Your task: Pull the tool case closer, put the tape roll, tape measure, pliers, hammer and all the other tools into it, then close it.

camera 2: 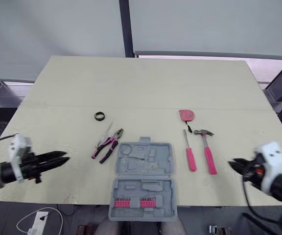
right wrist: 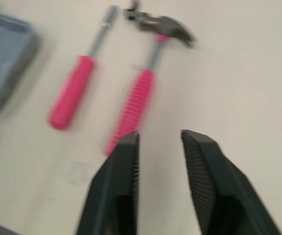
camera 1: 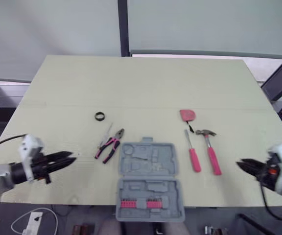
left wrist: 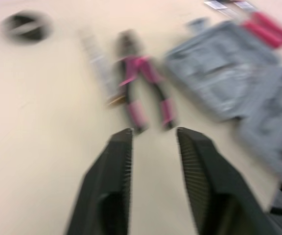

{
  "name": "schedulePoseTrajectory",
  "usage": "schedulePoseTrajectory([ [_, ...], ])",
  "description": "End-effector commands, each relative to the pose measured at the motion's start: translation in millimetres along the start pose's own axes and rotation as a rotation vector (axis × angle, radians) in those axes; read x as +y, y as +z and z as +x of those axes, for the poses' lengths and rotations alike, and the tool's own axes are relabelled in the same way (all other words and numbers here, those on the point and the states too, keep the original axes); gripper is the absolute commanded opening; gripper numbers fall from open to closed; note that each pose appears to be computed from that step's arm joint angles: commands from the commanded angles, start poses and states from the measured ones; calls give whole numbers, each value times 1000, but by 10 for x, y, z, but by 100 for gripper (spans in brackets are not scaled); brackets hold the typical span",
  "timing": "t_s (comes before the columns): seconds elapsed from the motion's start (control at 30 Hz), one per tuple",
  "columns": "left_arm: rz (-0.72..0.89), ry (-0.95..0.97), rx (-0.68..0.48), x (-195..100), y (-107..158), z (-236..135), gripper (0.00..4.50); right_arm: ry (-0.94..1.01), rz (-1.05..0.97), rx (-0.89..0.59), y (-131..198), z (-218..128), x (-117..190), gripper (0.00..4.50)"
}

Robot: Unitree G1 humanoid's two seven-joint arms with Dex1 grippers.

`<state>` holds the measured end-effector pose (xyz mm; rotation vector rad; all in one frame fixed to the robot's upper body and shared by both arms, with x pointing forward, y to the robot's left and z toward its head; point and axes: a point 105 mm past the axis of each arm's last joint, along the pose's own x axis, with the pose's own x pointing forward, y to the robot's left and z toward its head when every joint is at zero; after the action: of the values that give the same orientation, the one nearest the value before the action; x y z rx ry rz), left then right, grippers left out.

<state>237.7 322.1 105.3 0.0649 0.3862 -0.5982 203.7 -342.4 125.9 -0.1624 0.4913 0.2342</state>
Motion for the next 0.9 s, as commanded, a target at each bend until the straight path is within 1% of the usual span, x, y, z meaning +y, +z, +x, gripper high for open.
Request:
schedulePoseTrajectory([
  [0.03, 53, 144, 5, 269, 2, -223, 379, -102, -32, -27, 16, -235, -303, 332],
  [0.07, 60, 165, 5, 309, -2, -246, 431, -125, -27, -24, -17, -275, -372, 384],
  [0.1, 69, 189, -1, 351, 7, -254, 450, -146, -32, -24, -42, -303, -429, 432],
  [0.13, 77, 213, -9, 395, 16, -259, 450, -165, -38, -23, -63, -322, -477, 441],
  [0.23, 49, 257, -62, 492, 55, -250, 450, -178, -47, -53, -54, -312, -519, 441],
  [0.3, 29, 242, -100, 477, 119, -207, 450, -173, -51, -97, 11, -272, -512, 441],
  [0.4, 69, 193, -101, 382, 215, -85, 450, -140, -46, -181, 191, -178, -420, 441],
  [0.47, 129, 134, -105, 283, 361, 53, 450, -69, -36, -267, 396, -87, -238, 441],
  [0.5, 156, 107, -119, 257, 475, 137, 450, -18, -25, -329, 551, -30, -102, 441],
  [0.57, 194, 72, -127, 241, 627, 264, 450, 64, -4, -416, 788, 47, 127, 441],
  [0.63, 239, 29, -109, 228, 719, 392, 450, 147, 6, -480, 980, 107, 358, 441],
  [0.67, 288, -20, -74, 214, 769, 515, 450, 236, -4, -516, 1127, 159, 599, 441],
  [0.73, 354, -79, -14, 218, 817, 664, 450, 352, -23, -543, 1281, 200, 920, 441],
  [0.8, 415, -124, 48, 245, 850, 782, 450, 445, -42, -549, 1360, 217, 1164, 441],
  [0.83, 468, -149, 98, 270, 873, 873, 450, 515, -68, -548, 1388, 218, 1338, 441],
  [0.9, 543, -181, 168, 309, 913, 995, 450, 604, -99, -539, 1413, 216, 1552, 441],
])
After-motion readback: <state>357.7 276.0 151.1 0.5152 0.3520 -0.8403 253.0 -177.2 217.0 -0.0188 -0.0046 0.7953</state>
